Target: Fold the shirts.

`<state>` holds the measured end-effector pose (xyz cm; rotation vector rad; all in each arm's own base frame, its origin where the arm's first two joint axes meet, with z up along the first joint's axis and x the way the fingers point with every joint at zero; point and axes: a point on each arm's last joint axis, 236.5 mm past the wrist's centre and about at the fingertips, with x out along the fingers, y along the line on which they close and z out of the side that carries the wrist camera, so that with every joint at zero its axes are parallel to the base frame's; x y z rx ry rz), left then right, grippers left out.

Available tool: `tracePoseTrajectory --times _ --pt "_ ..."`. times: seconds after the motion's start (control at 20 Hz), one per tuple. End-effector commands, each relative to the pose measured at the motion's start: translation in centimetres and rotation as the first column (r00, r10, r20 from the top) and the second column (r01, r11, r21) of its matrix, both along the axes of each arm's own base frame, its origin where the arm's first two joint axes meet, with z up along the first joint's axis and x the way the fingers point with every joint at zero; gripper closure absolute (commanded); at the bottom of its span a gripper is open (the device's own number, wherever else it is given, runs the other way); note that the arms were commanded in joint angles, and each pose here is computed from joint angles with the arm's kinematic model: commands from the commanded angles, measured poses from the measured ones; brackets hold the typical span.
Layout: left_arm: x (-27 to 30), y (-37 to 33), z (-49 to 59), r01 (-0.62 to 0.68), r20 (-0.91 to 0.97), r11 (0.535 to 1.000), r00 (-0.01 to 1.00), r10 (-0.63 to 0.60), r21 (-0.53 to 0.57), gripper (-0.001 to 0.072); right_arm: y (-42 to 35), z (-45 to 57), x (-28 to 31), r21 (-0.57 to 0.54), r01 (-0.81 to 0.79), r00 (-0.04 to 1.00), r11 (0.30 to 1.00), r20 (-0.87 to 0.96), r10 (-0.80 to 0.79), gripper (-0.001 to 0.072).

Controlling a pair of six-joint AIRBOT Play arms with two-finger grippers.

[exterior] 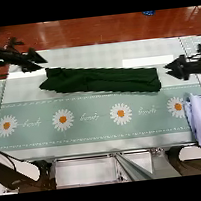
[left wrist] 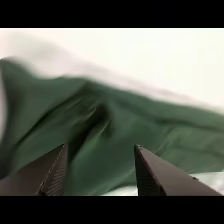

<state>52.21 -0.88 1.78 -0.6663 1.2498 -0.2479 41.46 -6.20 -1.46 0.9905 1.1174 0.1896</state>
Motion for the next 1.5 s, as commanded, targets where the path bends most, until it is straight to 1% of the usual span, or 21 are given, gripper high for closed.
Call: tracePoseTrajectory --times 0.0,0.05,0.1,0.15,0.2,0.35,0.45,0.6,0.75,0.8,0.85,0.9,0.95,1.0,1.05,1.1,1.2,1.25,1.3,1.35,1.45 --pt "-1.4 8.9 6.9 -0.159 0.164 0.936 0.98 0.112 0.315 0.0199 -4.9 0.3 -3.6 -0.157 0.075 0.995 0.985 -0.049 -0.084 0.0298" --pt "-1.2 9.1 10.1 -0.219 0.275 0.921 0.953 0.131 0.323 0.02 -5.1 -0.7 -4.0 -0.187 0.101 0.992 0.977 -0.058 -0.114 0.0298" --pt "-1.4 8.2 12.5 -0.256 0.36 0.915 0.923 0.135 0.312 0.0199 -4.6 -1.8 -4.2 -0.181 0.117 0.989 0.977 -0.067 -0.131 0.0298" --pt "-2.0 6.5 14.3 -0.27 0.425 0.917 0.896 0.129 0.292 0.0199 -4.1 -3.0 -4.2 -0.176 0.124 0.987 0.977 -0.079 -0.139 0.0298" --pt "-2.9 4.4 15.0 -0.254 0.457 0.925 0.883 0.104 0.281 0.0199 -3.4 -4.1 -4.0 -0.177 0.116 0.987 0.977 -0.093 -0.134 0.0298" --pt "-7.4 -2.9 12.7 -0.087 0.418 0.95 0.907 -0.049 0.3 0.02 -0.8 -6.5 -2.6 -0.127 0.09 0.987 0.988 -0.12 -0.105 0.0298" --pt "-9.7 -6.6 10.1 0.01 0.362 0.954 0.924 -0.124 0.3 0.0199 1.2 -7.7 -1.5 -0.077 0.075 0.989 0.994 -0.119 -0.084 0.0298" --pt "-11.7 -11.3 6.4 0.112 0.283 0.954 0.94 -0.192 0.277 0.0199 4.1 -9.7 -0.6 -0.04 0.042 0.989 0.998 -0.138 -0.048 0.0298" --pt "-12.3 -15.1 3.9 0.21 0.234 0.938 0.932 -0.278 0.277 0.0199 7.7 -9.6 1.3 -0.021 -0.016 0.995 1.0 -0.102 0.014 0.0303" --pt "-12.4 -16.4 3.1 0.235 0.225 0.932 0.927 -0.3 0.274 0.0199 8.7 -9.3 2.0 -0.024 -0.04 0.995 0.999 -0.091 0.038 0.0319" --pt "-12.4 -17.3 2.4 0.252 0.218 0.929 0.924 -0.314 0.27 0.02 9.7 -8.7 2.8 -0.026 -0.062 0.995 0.998 -0.077 0.06 0.0453" --pt "-12.6 -18.2 1.6 0.272 0.204 0.924 0.921 -0.33 0.268 0.0203 10.6 -8.0 3.4 -0.029 -0.088 0.995 0.996 -0.057 0.086 0.0657" --pt "-13.0 -18.8 0.8 0.294 0.182 0.918 0.92 -0.347 0.267 0.0252 11.4 -7.1 3.5 -0.02 -0.126 0.991 0.992 -0.045 0.125 0.0688" --pt "-13.5 -19.1 0.0 0.315 0.15 0.911 0.92 -0.362 0.265 0.052 11.9 -6.0 3.0 -0.007 -0.175 0.983 0.984 -0.046 0.175 0.0689" --pt "-14.0 -19.4 -0.5 0.333 0.13 0.906 0.918 -0.375 0.26 0.0679 11.6 -5.3 2.2 -0.021 -0.203 0.978 0.979 -0.056 0.202 0.0689" --pt "-14.1 -19.6 -0.6 0.339 0.126 0.905 0.917 -0.379 0.258 0.0688 10.9 -4.5 1.1 -0.071 -0.236 0.97 0.969 -0.076 0.23 0.0689" --pt "-13.8 -20.5 -0.2 0.328 0.148 0.918 0.919 -0.365 0.225 0.0688 9.0 -2.4 -1.5 -0.212 -0.268 0.962 0.94 -0.102 0.252 0.0689" --pt "-13.7 -21.0 -0.1 0.322 0.155 0.925 0.922 -0.355 0.202 0.0688 8.0 -1.2 -2.9 -0.277 -0.269 0.963 0.923 -0.113 0.246 0.0689" --pt "-13.9 -22.1 -0.2 0.354 0.159 0.918 0.91 -0.383 0.18 0.0688 7.1 -0.1 -4.4 -0.335 -0.254 0.967 0.908 -0.122 0.225 0.0688" --pt "-14.3 -23.4 -0.6 0.402 0.163 0.902 0.89 -0.425 0.16 0.0688 6.9 1.4 -6.1 -0.375 -0.243 0.97 0.895 -0.109 0.218 0.0689" --pt "-15.2 -26.3 -2.3 0.446 0.131 0.889 0.88 -0.457 0.106 0.0689 7.7 4.7 -8.7 -0.412 -0.215 0.974 0.885 -0.03 0.223 0.0689"
